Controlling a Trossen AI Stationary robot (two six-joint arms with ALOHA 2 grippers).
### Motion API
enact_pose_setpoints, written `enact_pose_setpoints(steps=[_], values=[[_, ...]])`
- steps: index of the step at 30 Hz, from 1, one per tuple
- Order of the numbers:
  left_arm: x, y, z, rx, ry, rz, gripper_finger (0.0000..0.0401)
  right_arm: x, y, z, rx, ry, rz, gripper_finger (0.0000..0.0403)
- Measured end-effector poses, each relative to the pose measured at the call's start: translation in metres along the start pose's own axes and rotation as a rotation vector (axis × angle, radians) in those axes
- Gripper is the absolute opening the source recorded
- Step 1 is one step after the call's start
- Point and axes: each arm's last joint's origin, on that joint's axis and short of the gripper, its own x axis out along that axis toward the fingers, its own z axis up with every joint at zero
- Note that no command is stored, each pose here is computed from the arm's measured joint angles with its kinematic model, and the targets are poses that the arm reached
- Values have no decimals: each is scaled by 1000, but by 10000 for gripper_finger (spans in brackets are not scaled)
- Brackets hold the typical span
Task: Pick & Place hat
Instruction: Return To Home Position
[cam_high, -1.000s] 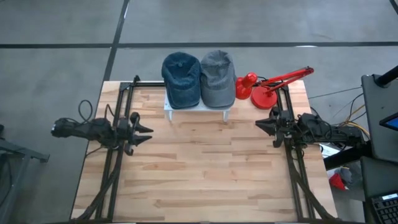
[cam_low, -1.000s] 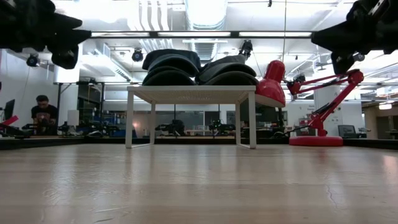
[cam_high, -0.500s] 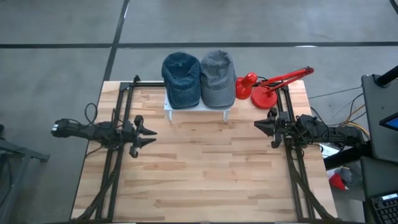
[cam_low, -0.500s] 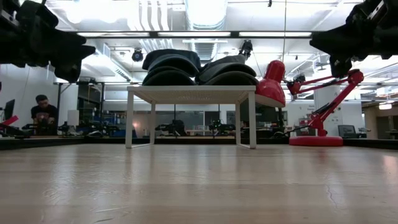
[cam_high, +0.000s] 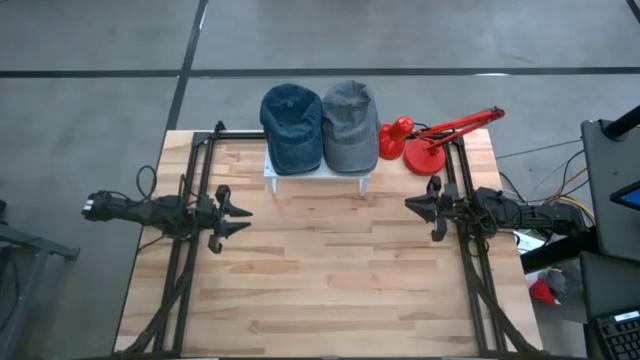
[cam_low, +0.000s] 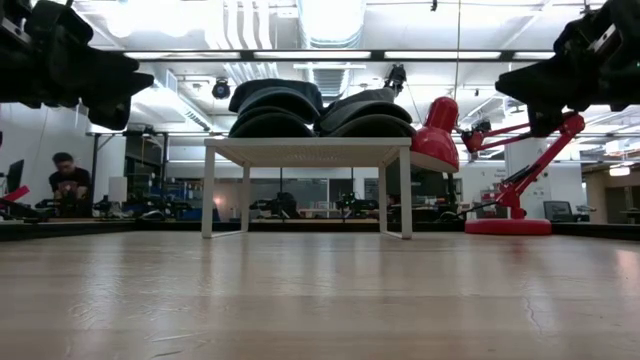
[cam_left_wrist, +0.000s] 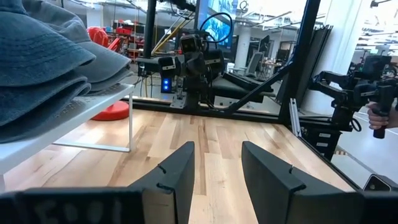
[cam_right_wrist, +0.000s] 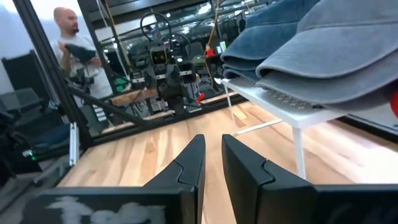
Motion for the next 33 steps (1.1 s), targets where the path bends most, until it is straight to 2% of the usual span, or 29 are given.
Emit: enact_pose_setpoints(steps=[9, 33], values=[[0, 0, 0, -21, 0, 0, 136, 0, 0, 0, -92, -1, 0, 52], [0, 0, 1, -28, -21, -2, 136, 0, 1, 2, -92, 2, 23, 52]])
